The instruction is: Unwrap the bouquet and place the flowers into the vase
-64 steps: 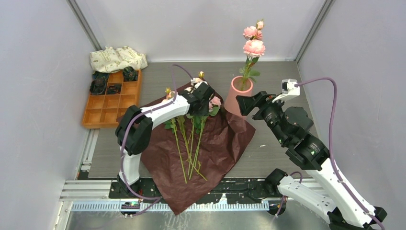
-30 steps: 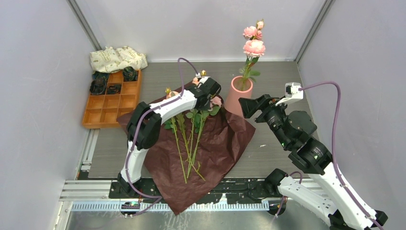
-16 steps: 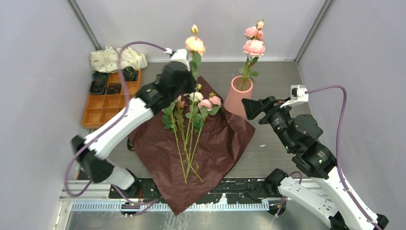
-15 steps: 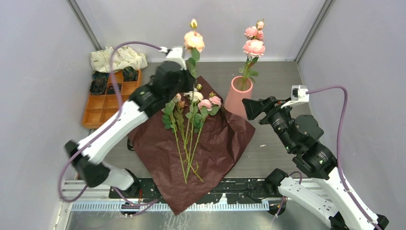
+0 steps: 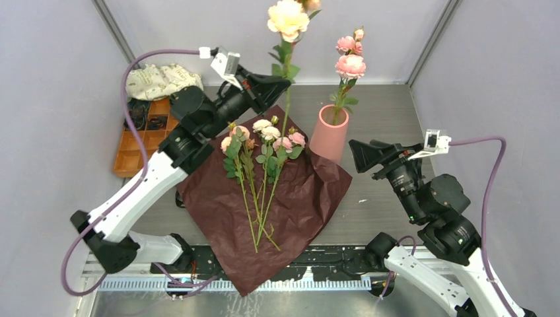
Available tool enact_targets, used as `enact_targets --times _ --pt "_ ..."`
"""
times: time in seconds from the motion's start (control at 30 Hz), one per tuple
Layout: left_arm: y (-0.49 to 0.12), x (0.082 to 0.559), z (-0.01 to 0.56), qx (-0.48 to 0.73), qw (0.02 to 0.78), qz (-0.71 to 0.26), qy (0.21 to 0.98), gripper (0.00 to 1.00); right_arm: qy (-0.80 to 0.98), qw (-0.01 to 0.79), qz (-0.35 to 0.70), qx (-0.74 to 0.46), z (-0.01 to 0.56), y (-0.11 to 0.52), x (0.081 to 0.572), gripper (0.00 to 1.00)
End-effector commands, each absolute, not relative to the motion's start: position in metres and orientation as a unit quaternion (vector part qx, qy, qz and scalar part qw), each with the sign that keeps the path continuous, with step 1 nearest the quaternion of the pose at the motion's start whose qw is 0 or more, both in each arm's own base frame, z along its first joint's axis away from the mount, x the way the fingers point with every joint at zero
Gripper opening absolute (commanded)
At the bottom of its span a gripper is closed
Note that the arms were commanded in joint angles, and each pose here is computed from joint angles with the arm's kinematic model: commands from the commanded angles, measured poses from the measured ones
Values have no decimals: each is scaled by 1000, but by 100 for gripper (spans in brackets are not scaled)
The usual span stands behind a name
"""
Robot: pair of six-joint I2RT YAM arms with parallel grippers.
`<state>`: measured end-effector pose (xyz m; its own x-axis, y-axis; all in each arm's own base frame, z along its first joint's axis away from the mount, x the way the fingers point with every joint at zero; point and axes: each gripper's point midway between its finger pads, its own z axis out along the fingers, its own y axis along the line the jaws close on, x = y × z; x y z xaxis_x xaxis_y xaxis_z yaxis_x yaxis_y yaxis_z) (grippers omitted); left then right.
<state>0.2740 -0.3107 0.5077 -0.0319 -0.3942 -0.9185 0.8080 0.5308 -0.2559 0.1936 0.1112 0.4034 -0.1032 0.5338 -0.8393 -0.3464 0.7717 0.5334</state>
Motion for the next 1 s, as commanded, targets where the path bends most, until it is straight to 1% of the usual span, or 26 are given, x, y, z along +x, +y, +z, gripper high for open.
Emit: enact_targets --times 0.0,0.23,0.57,0.73,0.97 --pt "-335 256 575 239 703 -513 431 0 651 680 329 79 413 100 186 82" --pt "-362 267 622 253 709 -539 378 0 653 682 320 81 411 90 179 82" --pt "-387 283 652 260 711 -558 339 0 653 683 318 75 411 91 179 83" --pt "-401 295 647 262 705 -567 337 0 653 685 315 72 412 91 180 83" --pt "-426 314 594 265 679 -585 356 0 652 690 306 72 407 86 179 83"
